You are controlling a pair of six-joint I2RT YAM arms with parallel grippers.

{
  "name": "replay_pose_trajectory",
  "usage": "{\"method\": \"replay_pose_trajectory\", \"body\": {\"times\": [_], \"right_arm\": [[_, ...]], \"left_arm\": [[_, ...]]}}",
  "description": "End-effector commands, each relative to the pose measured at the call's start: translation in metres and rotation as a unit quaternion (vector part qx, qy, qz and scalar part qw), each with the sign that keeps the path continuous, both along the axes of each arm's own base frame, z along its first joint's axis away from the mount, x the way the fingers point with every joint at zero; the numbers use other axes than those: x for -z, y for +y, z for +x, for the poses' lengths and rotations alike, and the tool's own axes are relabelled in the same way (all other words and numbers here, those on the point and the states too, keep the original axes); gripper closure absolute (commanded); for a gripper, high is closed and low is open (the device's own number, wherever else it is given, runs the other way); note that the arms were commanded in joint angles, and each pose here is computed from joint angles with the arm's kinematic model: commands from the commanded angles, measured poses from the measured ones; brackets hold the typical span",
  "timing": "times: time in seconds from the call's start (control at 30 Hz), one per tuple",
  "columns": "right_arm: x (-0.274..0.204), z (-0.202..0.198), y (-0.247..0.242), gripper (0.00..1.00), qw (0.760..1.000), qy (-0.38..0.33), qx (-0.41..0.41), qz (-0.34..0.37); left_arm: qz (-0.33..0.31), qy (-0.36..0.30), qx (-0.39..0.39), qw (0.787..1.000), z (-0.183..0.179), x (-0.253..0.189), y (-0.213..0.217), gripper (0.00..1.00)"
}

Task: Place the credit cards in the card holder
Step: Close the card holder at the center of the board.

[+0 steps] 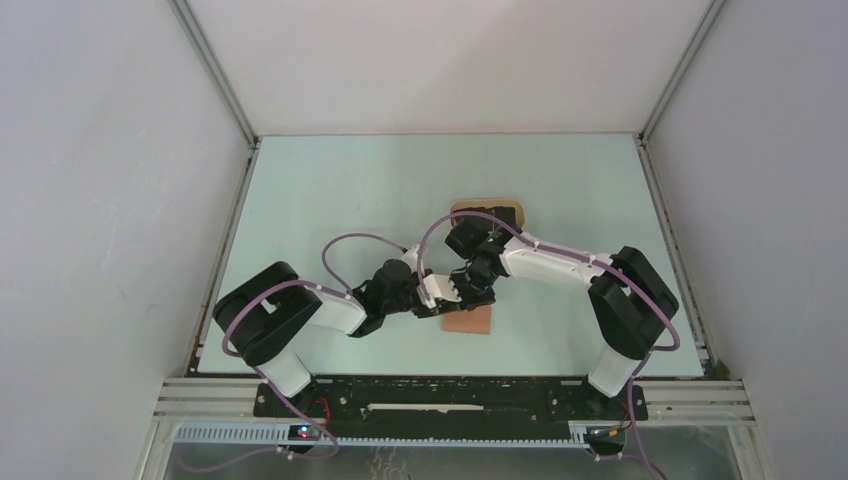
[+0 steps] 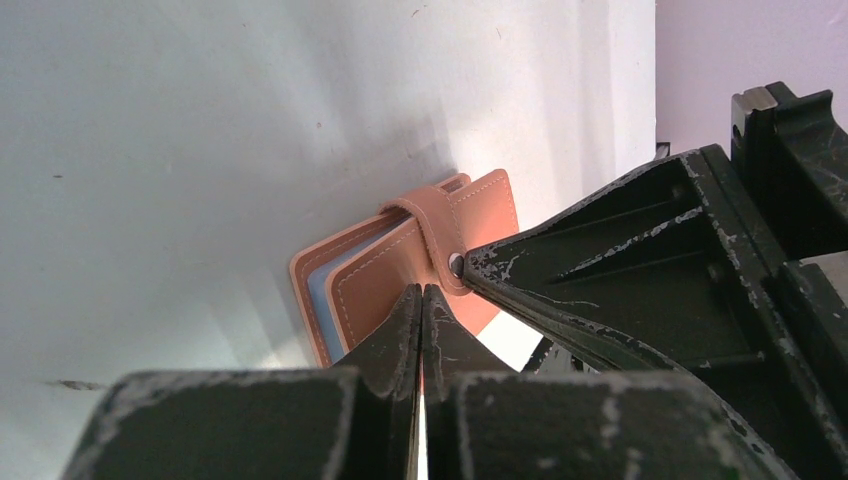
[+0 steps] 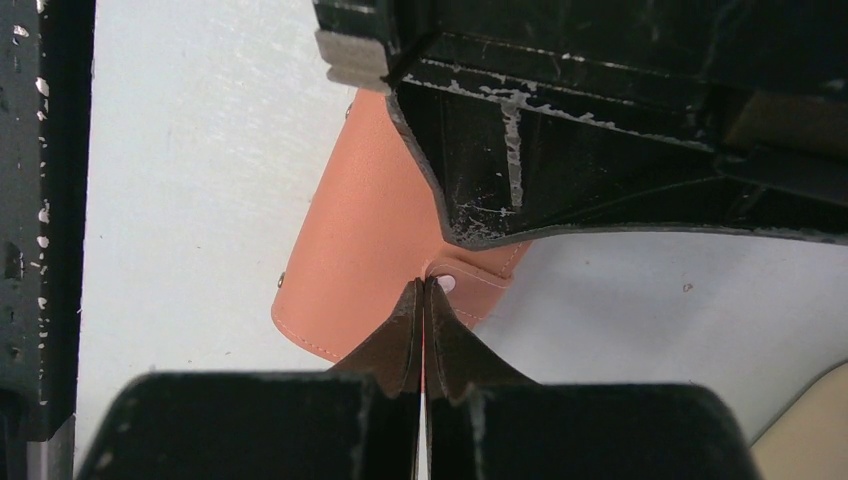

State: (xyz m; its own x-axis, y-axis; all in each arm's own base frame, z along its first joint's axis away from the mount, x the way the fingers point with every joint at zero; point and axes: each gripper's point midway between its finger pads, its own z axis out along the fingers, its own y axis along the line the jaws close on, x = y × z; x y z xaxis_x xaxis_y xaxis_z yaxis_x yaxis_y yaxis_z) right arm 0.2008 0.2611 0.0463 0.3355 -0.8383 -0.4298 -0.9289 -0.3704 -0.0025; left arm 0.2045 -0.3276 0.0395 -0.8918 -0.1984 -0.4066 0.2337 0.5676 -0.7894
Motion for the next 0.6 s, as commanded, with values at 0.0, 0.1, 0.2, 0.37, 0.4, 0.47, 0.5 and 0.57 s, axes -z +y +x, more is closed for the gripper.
{"method": "replay_pose_trajectory", "body": {"times": [0.0,0.1,0.2,0.37,0.4,0.47,0.5,0.57], "right_arm": [[0.014,-0.032,-0.003,1.00,0.998,0.050,-0.017,-0.025],[0.019,-0.034,-0.006,1.00,0.998,0.052,-0.016,-0.036],[0.023,-0.033,-0.007,1.00,0.998,0.054,-0.012,-0.043],[0.030,-0.032,-0.006,1.00,0.997,0.054,-0.006,-0.052],[0.031,-0.031,-0.007,1.00,0.997,0.053,-0.003,-0.053],[0.033,-0.030,-0.007,1.00,0.997,0.054,0.003,-0.055],[0.034,-0.029,-0.007,1.00,0.997,0.054,0.007,-0.055],[0.036,-0.027,-0.007,1.00,0.997,0.053,0.013,-0.058]], "left_arm": [[0.038,0.010,-0.018,0.999,0.002,0.018,0.010,0.99],[0.038,0.010,-0.018,0.999,0.003,0.018,0.010,0.99],[0.037,0.010,-0.018,0.999,0.003,0.018,0.010,0.99],[0.036,0.009,-0.018,0.999,0.002,0.017,0.010,0.99],[0.036,0.010,-0.017,0.999,0.002,0.017,0.010,0.99],[0.036,0.009,-0.018,0.999,0.002,0.018,0.010,0.99],[0.036,0.009,-0.017,0.999,0.002,0.018,0.010,0.99],[0.035,0.009,-0.017,0.999,0.003,0.017,0.009,0.99]]}}
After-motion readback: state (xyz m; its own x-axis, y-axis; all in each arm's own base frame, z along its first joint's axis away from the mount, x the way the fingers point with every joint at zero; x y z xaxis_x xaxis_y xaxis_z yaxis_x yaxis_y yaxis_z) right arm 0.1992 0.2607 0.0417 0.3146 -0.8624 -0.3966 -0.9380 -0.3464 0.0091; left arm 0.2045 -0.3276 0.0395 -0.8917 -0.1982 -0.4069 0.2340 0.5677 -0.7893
